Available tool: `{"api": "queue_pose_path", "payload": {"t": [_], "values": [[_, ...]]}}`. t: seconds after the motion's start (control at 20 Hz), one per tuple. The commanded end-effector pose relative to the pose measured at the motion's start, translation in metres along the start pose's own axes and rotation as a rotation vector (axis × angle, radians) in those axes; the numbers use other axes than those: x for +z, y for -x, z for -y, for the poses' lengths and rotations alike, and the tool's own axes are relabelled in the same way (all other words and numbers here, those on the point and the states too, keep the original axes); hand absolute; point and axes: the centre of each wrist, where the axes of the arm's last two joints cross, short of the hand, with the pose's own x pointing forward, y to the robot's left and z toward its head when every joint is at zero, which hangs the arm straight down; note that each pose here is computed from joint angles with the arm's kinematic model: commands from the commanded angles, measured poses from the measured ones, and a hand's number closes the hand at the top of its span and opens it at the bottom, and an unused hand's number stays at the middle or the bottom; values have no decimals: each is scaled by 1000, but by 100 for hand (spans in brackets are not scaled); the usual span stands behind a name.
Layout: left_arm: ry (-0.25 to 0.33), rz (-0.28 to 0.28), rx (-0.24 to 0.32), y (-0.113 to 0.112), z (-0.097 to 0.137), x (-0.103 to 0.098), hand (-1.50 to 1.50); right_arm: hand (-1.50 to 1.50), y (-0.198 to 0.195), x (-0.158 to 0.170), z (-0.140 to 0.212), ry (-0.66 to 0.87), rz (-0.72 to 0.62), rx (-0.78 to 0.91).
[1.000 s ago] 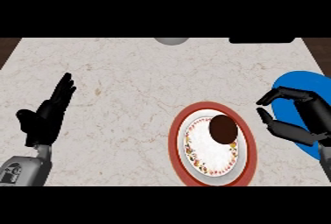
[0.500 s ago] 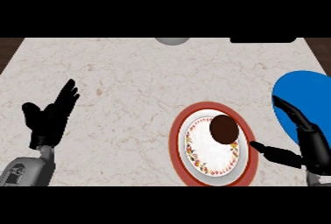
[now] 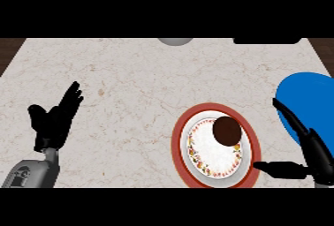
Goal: Pick the cupcake from the plate and place it in the plate
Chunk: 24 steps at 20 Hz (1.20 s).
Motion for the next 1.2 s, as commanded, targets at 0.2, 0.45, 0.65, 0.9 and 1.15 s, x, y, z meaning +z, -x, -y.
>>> {"api": "queue_pose_path", "payload": {"t": [0.2, 0.45, 0.65, 0.9, 1.15], "values": [[-12, 6, -2, 9, -12, 1, 0, -150, -27, -12, -2, -183, -118, 120], [-7, 7, 12, -7, 3, -2, 0, -150, -55, -17, -11, -234, -185, 260], [14, -17, 1, -1, 9, -2, 0, -150, -67, -35, -27, -274, -233, 333], [8, 3, -6, -6, -5, -1, 0, -150, -44, -56, -29, -348, -284, 387], [4, 7, 2, -18, 5, -6, 0, -150, -66, -62, -51, -387, -308, 404]]}}
